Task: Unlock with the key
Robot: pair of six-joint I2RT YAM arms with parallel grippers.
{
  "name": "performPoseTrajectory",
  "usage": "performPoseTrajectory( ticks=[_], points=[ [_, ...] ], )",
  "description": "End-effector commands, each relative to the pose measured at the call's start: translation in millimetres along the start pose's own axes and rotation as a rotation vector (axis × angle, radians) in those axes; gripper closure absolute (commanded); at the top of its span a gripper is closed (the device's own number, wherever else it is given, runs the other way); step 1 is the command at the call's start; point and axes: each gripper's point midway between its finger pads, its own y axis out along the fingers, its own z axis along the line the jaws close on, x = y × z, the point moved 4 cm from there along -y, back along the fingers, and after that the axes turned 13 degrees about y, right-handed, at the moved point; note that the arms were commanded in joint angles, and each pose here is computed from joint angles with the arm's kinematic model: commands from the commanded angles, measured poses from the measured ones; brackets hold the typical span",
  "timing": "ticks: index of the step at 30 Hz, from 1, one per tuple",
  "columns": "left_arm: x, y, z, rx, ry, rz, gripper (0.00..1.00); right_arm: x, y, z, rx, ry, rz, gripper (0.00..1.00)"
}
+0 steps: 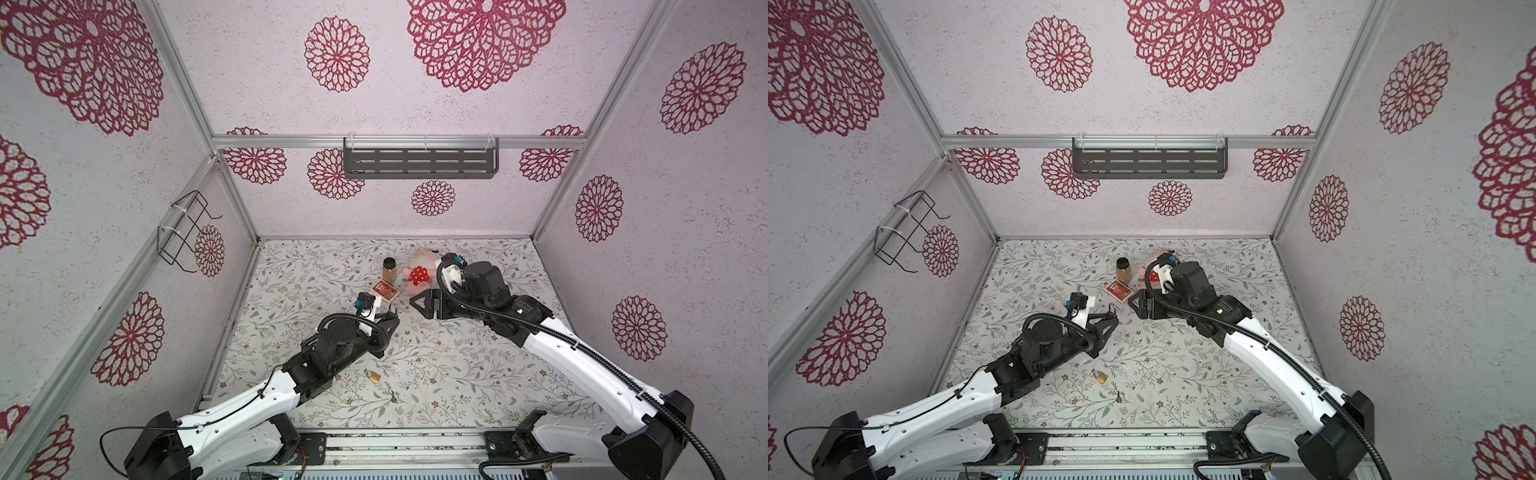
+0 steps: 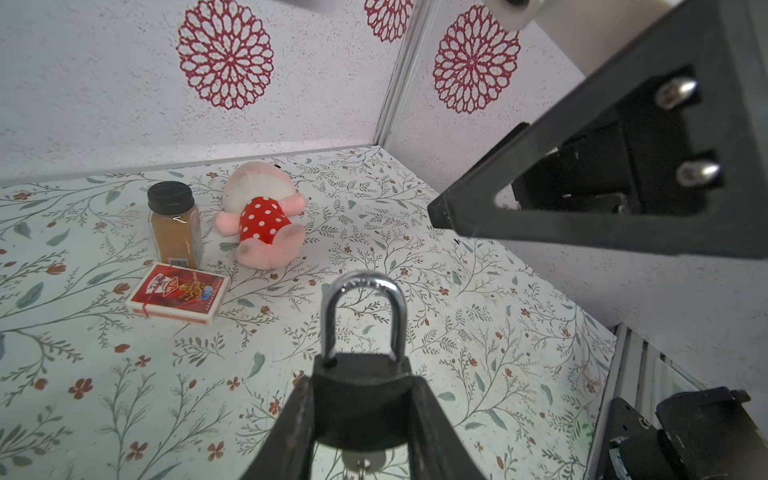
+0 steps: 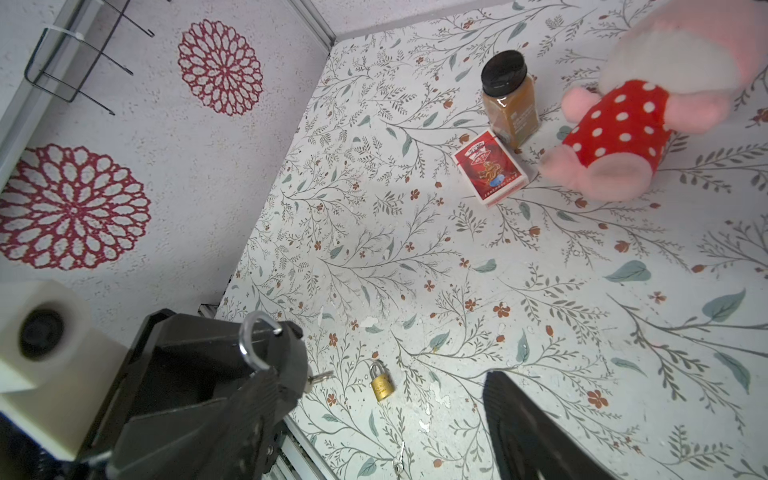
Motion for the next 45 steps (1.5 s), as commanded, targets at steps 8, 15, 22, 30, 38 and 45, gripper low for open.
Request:
performPoseTrajectory(
  ticks=[8, 15, 22, 30, 38, 45],
  points=[
    [12, 10, -1, 0.008, 0.053, -0.029, 1.0, 0, 13, 9, -0.094, -0.097, 0.047, 0.16],
    [9, 12, 1, 0.019, 0.064, -0.018, 1.0, 0, 28, 8, -0.156, -0.116, 0.07, 0.16],
    [8, 10, 1, 0.023, 0.075, -0.024, 1.0, 5, 37, 5, -0.203, -0.133, 0.065, 0.16],
    [6, 11, 3, 0.036, 0.092, -0.014, 1.0, 8, 38, -7, -0.305, -0.188, 0.075, 0.15],
    [6, 10, 3, 0.036, 0.088, -0.026, 1.0, 5, 34, -16, -0.324, -0.216, 0.118, 0.15],
    [6, 11, 5, 0.052, 0.077, -0.032, 1.0, 1, 24, -23, -0.291, -0.188, 0.113, 0.15]
  ],
)
